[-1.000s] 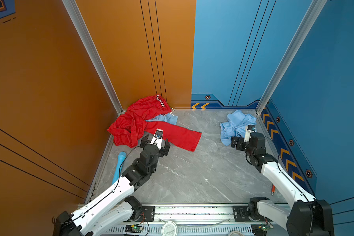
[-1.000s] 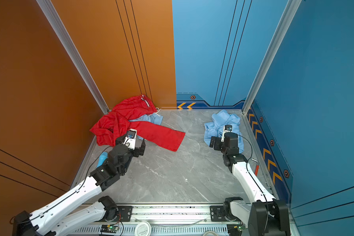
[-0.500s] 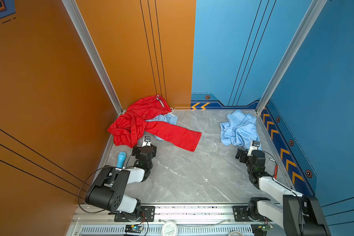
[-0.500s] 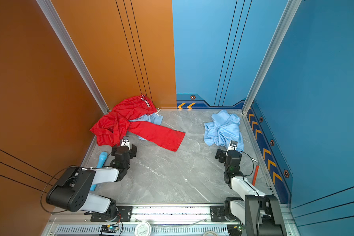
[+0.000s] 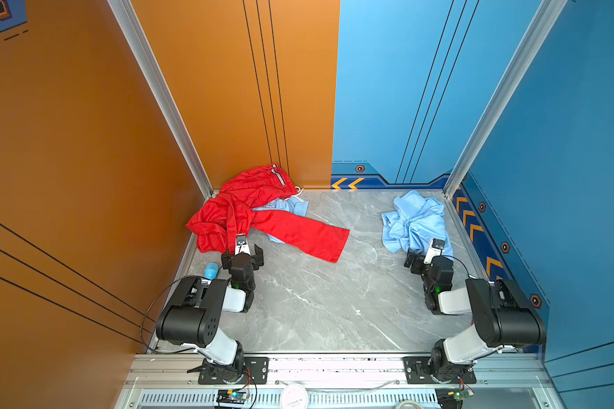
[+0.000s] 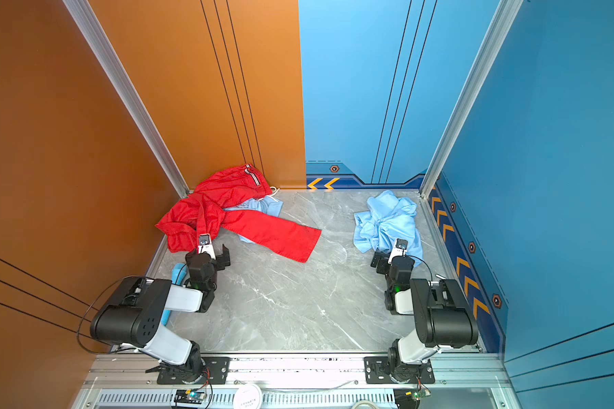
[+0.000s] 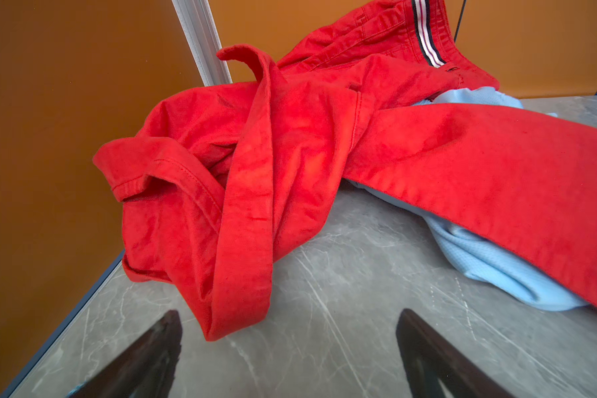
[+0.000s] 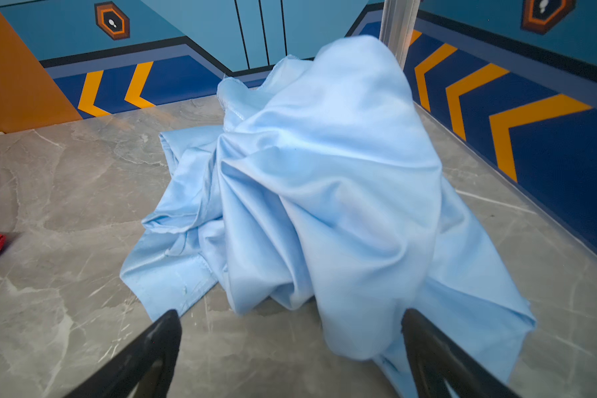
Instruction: Pick out a specific cloth from the pile
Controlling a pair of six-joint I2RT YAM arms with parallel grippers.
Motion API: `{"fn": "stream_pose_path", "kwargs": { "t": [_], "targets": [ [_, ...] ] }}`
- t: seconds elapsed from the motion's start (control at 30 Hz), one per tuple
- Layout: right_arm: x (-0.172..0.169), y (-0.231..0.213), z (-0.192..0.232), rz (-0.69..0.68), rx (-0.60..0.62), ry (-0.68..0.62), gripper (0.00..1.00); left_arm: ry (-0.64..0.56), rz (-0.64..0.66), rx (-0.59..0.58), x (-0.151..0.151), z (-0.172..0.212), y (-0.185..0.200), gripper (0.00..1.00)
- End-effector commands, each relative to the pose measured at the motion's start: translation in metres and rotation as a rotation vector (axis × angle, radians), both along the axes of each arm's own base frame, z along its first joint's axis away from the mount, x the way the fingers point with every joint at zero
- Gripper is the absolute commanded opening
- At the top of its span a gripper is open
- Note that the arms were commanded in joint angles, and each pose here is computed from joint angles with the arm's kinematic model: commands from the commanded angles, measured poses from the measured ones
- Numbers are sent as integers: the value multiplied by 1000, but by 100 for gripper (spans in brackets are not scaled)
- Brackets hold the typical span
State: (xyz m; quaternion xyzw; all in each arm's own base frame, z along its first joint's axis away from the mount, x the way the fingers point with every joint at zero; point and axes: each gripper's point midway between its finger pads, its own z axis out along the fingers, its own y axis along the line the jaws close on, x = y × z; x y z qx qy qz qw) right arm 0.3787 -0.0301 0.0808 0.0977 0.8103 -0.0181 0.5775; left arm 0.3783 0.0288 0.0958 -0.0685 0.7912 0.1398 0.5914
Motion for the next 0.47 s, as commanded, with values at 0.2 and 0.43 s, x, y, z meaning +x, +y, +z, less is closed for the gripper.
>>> {"fn": "stream_pose_path", "kwargs": {
  "t": [0.2, 0.43],
  "targets": [
    [15, 14, 12, 43, -81, 11, 100, -4, -14, 13, 6, 3, -7, 98],
    [15, 15, 12, 44, -81, 10, 100, 16, -22, -12, 9, 0, -5, 98]
  ]
}}
